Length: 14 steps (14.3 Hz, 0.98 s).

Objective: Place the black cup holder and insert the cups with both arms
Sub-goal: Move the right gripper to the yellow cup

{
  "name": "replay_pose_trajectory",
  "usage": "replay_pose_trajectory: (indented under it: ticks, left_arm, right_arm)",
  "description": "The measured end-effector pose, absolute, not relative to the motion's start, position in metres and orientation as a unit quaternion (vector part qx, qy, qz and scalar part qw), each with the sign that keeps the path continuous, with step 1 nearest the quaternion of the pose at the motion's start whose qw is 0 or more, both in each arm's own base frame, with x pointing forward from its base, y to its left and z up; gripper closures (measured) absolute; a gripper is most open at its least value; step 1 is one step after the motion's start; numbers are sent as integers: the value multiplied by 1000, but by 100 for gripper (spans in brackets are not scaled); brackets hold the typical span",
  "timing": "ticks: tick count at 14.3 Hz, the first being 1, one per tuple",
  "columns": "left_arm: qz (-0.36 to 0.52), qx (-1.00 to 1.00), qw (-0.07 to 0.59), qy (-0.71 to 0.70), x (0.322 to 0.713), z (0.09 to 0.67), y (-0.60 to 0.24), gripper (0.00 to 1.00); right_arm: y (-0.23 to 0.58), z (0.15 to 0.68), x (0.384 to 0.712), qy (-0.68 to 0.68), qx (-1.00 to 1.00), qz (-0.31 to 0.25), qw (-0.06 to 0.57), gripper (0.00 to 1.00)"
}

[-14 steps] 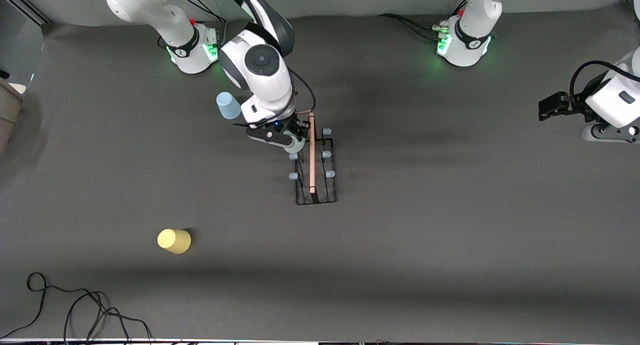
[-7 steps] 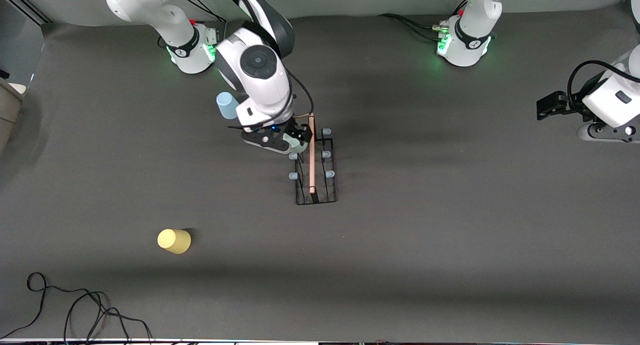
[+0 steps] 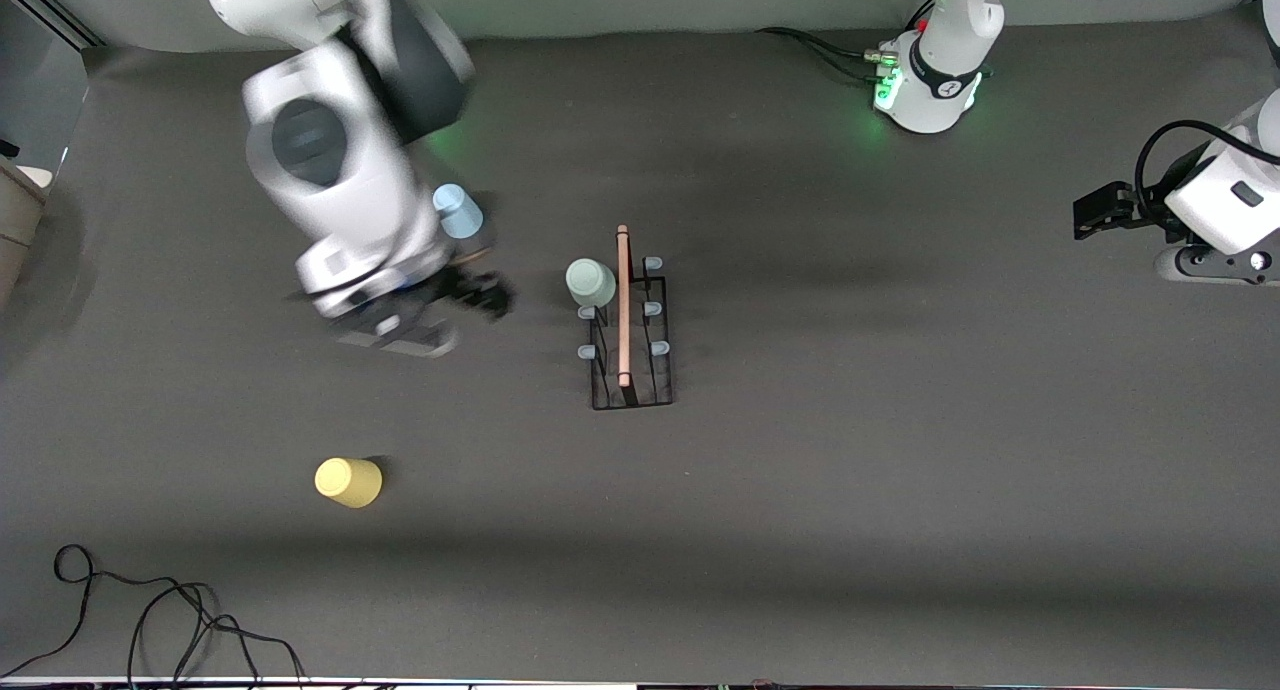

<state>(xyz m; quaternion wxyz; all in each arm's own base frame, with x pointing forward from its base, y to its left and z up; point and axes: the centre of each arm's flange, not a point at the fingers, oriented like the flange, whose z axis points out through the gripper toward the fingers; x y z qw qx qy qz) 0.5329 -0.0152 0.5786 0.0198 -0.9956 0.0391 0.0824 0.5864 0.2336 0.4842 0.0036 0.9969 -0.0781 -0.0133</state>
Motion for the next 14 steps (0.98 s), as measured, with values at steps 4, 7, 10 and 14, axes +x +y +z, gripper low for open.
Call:
replay_pose_trajectory:
  ticks: [4,7,10,14]
  left_arm:
    - [82,-996,20,39,533,579,-15,0]
    - [81,-996,20,39,533,580,-15,0]
    - [81,-996,20,39,533,580,-15,0]
    - [80,-996,20,39,533,582,-15,0]
  right_arm:
    - [87,486,632,-7,1000,-9,0,0]
    - [32,468,650,13,1000,-8,0,0]
    - [19,411,673,16,1000,1,4,0]
    - [25,324,695,5,1000,9,-14,0]
